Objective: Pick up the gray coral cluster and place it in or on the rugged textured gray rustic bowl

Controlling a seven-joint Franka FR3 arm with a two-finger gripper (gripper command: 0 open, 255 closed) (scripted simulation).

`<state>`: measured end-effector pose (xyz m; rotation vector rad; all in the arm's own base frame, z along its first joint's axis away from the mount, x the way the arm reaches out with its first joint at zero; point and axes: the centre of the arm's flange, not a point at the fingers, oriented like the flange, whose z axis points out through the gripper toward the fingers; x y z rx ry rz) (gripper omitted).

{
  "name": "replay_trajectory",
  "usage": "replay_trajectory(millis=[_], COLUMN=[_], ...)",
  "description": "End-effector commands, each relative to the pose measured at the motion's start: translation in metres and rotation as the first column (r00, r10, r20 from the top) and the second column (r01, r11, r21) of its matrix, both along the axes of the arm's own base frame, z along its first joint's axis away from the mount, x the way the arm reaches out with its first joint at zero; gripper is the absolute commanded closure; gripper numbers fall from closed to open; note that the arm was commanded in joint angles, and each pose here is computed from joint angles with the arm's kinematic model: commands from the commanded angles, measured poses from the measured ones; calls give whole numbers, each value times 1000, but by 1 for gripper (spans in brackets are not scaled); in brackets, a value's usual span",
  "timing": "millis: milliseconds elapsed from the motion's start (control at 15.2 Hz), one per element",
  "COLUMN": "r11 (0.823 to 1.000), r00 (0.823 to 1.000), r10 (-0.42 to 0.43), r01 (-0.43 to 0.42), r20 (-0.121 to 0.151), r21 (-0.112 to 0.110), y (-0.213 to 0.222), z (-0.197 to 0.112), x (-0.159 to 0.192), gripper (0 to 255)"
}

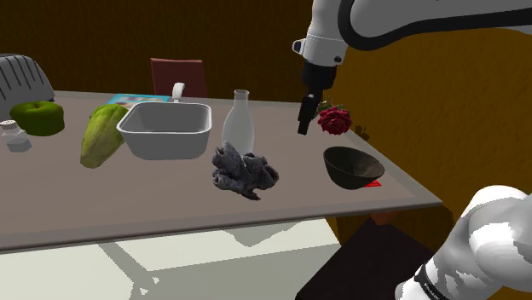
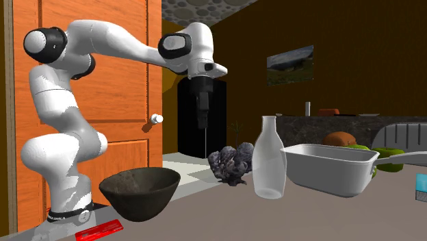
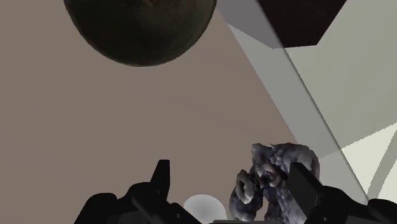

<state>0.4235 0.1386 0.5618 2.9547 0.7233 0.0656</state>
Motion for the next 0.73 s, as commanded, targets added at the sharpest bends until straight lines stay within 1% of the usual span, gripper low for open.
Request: replay_trajectory(millis=[0,330,660], r11=[999,988,964], r00=[999,987,962], r10=[46,157,265], r01=[-46,-157,-265], r20=[-13,-44,-74], r21=[1,3,9], y=[20,76,134], z=[-13,-37,-63], x=[16,42,61], gripper=[0,0,0])
